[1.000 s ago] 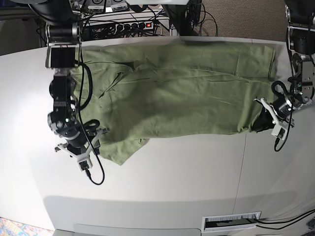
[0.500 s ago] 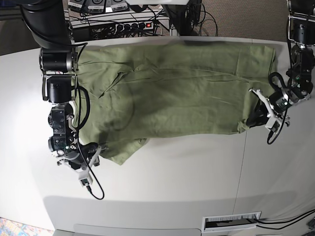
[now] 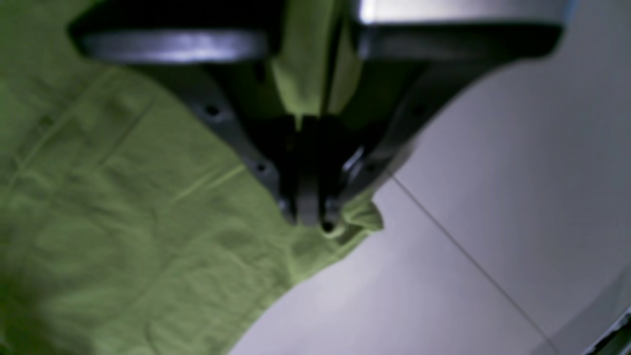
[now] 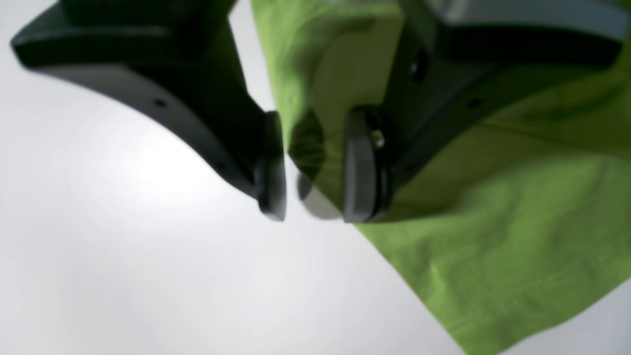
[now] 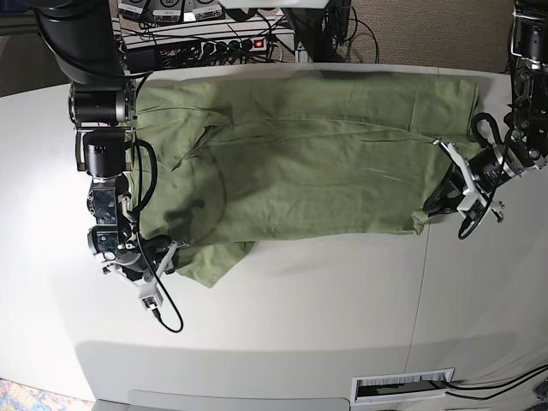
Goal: Fold the T-shirt properly
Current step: 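Move the right gripper to the other hem corner and grasp it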
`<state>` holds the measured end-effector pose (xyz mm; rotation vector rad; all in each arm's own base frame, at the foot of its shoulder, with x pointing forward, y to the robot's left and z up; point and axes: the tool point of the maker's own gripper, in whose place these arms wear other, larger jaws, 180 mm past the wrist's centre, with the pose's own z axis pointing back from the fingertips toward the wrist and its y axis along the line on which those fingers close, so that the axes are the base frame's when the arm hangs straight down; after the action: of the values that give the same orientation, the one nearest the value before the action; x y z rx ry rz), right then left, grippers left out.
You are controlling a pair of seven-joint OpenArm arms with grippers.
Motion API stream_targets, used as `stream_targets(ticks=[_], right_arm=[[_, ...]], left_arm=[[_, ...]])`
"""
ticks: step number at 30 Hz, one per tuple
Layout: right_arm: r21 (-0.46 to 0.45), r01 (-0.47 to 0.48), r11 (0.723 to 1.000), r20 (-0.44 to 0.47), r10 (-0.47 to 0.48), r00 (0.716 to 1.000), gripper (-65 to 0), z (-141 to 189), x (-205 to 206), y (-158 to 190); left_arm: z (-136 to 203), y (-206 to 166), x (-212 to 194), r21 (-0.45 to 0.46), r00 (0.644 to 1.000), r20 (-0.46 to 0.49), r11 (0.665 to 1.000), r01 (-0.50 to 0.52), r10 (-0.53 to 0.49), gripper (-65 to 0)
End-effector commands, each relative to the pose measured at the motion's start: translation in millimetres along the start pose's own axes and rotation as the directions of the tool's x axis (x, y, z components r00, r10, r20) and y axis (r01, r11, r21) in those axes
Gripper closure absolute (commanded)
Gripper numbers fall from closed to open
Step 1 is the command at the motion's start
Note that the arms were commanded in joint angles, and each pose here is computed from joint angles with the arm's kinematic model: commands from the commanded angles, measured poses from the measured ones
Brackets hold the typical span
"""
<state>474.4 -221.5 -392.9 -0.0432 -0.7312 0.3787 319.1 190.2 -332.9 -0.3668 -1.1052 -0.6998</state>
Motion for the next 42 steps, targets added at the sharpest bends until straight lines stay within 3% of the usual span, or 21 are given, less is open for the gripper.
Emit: stream_targets(ticks=[1,12,20,23,25,42], right_arm=[[-0.021,-0.003,1.000,0.057,0.004,0.998,-20.3,6,25,-12],[0.035,0.013,0.999,-0.046,-0.012,0.999,-20.1,-5,-24,5],[0.066,0.043,0.997,-0.169,-0.031,0.985,-11.5,-5,-62,17],[0.095,0.048,0.994,-0.193,-0.029,0.981,-2.6,-2,-61,22],[0.116,0.058,0.992,-0.188,-0.035,0.981,0.0,0,-56,26],[0.120,0.014,0.993,-0.087,-0.004,0.996,0.0,32,7,22]], left_arm=[[5,8,17,0.010,0.999,0.044,1.000,0.022,-0.023,0.0],[13,7,9,0.002,0.999,0.010,0.999,0.038,-0.038,0.0],[13,7,10,0.002,0.999,0.011,0.999,0.038,-0.038,0.0],[13,7,10,0.002,0.999,0.011,0.999,0.038,-0.038,0.0],[13,7,10,0.002,0.999,0.011,0.999,0.038,-0.038,0.0],[13,7,12,0.002,0.999,0.020,0.999,0.040,-0.040,0.0]])
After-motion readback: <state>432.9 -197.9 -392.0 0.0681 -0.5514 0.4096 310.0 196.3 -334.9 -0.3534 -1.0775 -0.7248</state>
